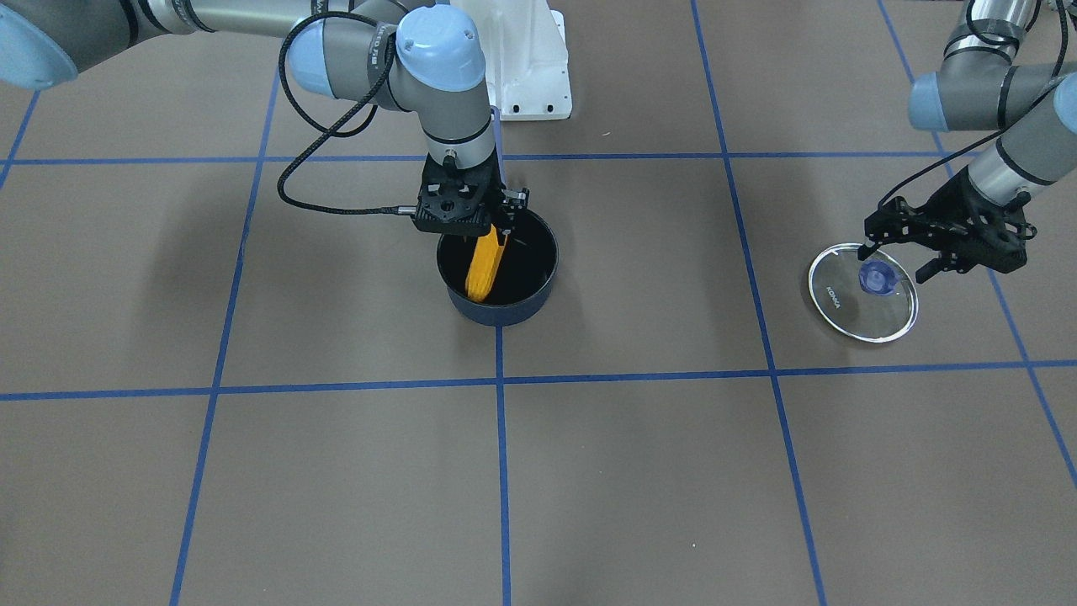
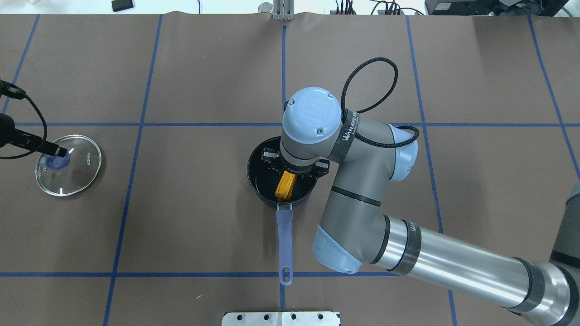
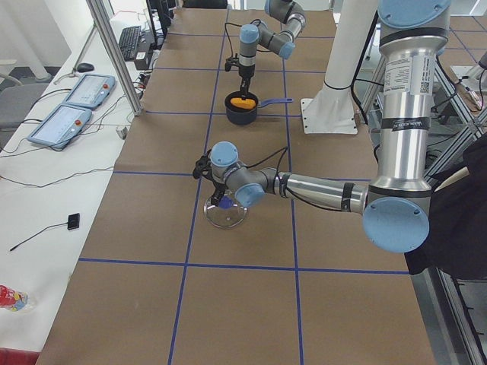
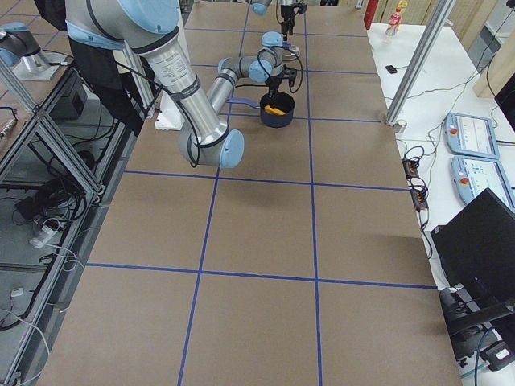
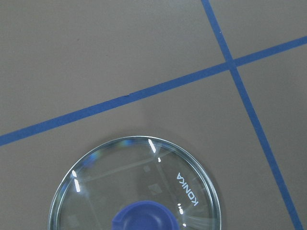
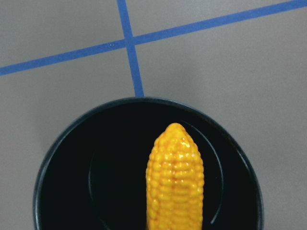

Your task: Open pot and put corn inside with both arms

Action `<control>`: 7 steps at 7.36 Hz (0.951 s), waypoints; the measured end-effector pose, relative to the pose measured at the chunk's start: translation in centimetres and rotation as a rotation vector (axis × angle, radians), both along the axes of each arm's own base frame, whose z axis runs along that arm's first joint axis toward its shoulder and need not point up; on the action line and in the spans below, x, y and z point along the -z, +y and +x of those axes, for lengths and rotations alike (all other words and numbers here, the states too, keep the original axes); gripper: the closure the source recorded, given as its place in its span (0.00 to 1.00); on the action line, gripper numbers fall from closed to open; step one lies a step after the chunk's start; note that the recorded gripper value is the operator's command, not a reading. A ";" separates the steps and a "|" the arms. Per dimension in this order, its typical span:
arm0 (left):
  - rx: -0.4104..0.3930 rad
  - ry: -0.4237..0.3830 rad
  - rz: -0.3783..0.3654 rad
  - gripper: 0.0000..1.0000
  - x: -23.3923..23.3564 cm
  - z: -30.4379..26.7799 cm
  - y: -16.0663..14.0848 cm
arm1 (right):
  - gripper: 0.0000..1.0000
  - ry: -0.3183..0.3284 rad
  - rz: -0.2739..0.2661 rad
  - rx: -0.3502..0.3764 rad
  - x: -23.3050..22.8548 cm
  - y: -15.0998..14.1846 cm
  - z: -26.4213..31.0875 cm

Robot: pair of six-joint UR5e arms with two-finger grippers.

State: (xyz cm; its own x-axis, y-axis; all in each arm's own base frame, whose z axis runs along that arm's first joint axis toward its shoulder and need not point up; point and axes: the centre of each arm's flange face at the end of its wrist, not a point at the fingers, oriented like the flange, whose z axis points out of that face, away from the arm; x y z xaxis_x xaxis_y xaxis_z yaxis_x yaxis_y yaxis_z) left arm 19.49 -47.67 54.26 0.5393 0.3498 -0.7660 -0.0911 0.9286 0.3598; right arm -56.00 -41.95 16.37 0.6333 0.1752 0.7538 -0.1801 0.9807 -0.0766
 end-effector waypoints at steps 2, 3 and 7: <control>0.011 0.013 -0.010 0.02 0.0 -1.3 -0.4 | 0.00 0.004 0.053 0.000 -1.0 -2.6 3.5; 0.018 0.025 -0.013 0.02 0.0 -2.6 -0.7 | 0.00 0.016 0.102 0.033 -2.9 -5.6 7.5; -0.004 0.024 0.013 0.02 -1.3 -9.3 -2.3 | 0.00 0.086 0.258 0.202 -16.4 -16.8 29.7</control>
State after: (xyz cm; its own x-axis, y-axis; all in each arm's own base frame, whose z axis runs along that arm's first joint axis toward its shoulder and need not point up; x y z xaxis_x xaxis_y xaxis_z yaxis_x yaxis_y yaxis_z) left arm 10.24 -49.99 55.58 0.5193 0.3617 -0.7743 -0.0854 0.9234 0.3741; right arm -26.30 -58.78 32.80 0.6988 -0.1504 0.6994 0.0251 0.9822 0.1861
